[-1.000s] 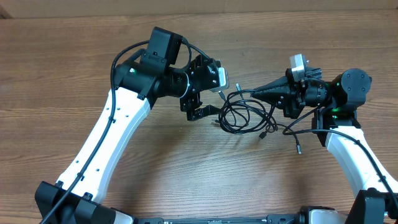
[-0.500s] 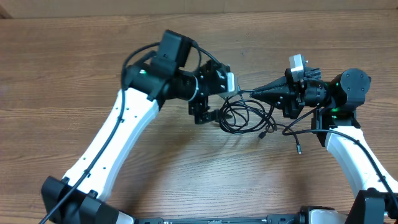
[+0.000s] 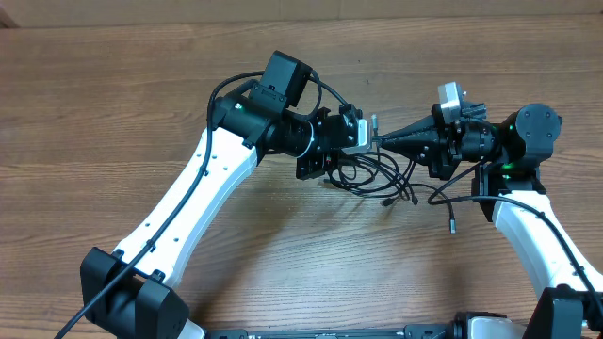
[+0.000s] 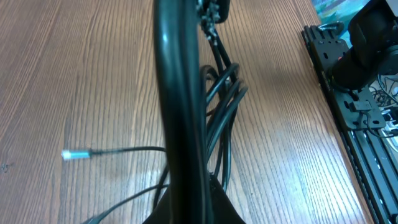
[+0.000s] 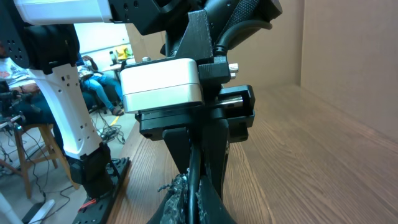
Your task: Untangle cables
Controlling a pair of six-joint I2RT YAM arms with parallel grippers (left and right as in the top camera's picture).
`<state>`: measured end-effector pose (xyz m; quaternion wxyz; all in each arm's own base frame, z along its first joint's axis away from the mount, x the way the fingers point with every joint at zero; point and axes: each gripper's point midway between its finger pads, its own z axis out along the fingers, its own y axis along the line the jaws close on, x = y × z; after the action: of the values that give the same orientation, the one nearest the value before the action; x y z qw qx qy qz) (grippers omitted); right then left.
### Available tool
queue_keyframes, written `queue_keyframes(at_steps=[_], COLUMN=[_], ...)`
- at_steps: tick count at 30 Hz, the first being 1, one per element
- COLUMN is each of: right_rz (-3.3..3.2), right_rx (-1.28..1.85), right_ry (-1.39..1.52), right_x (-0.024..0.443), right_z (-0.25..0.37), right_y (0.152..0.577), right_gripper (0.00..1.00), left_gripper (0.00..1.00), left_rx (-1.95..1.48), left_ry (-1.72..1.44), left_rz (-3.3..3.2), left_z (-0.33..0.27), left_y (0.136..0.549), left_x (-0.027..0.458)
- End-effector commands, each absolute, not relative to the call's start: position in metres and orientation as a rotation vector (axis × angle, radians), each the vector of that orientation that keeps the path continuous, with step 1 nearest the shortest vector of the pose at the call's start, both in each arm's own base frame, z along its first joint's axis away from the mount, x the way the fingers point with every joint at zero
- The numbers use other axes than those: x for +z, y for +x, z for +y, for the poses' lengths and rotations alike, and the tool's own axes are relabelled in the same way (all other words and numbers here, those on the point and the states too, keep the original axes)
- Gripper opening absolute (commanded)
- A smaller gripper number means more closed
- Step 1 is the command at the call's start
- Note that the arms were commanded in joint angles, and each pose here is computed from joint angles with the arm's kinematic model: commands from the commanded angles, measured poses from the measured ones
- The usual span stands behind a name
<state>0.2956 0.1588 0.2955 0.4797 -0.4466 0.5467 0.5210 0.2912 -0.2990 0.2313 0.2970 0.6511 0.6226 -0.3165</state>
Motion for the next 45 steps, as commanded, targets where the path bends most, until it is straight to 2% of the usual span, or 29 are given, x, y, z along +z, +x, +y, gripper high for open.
queue_keyframes(at_steps=[1,8,9,10,12,13,15,17,28,38,45], right_rz=[1.318,1.359,1.365,1.372,1.383,1.396,1.424,1.462,1.583,1.802,1.973], right_rx=[1.272,1.309,1.314,1.318,1.318,1.318,1.311,1.303,1.250,1.253,1.313], right_ry=[-1.115,-1.080,-1.075,-1.067,-1.048,-1.028,-0.979,-0.915,-0.673,-0.179,0.129], right_x=[0.298,0.294,0.293,0.293,0.292,0.292,0.290,0.288,0.281,0.258,0.225], right_z=[0.160,0.160,0.160,0.160,0.160,0.159,0.159,0.158,0.149,0.127,0.118], right_y=[0.293,0.295,0.295,0.296,0.298,0.301,0.308,0.316,0.348,0.388,0.393], right_gripper=[0.04,0.04,0.08,0.16,0.24,0.31,0.51,1.00,1.00,1.00,1.00], left_gripper=[0.04,0.04,0.04,0.04,0.04,0.04,0.04,0.04,0.04,0.04,0.04], left_rx=[-0.861,-0.947,-0.958,-0.965,-0.971,-0.974,-0.980,-0.985,-0.921,-0.834,-0.734], left_ry=[1.745,1.719,1.711,1.702,1.679,1.663,1.634,1.600,1.430,1.021,0.577], left_rz=[1.611,1.579,1.580,1.584,1.603,1.616,1.637,1.660,1.730,2.008,2.198], left_z=[-0.305,-0.309,-0.309,-0.309,-0.308,-0.307,-0.305,-0.302,-0.267,-0.240,-0.214], left_y=[0.290,0.281,0.280,0.279,0.279,0.280,0.280,0.280,0.282,0.317,0.353], left_x=[0.236,0.247,0.250,0.253,0.258,0.260,0.267,0.274,0.314,0.327,0.325])
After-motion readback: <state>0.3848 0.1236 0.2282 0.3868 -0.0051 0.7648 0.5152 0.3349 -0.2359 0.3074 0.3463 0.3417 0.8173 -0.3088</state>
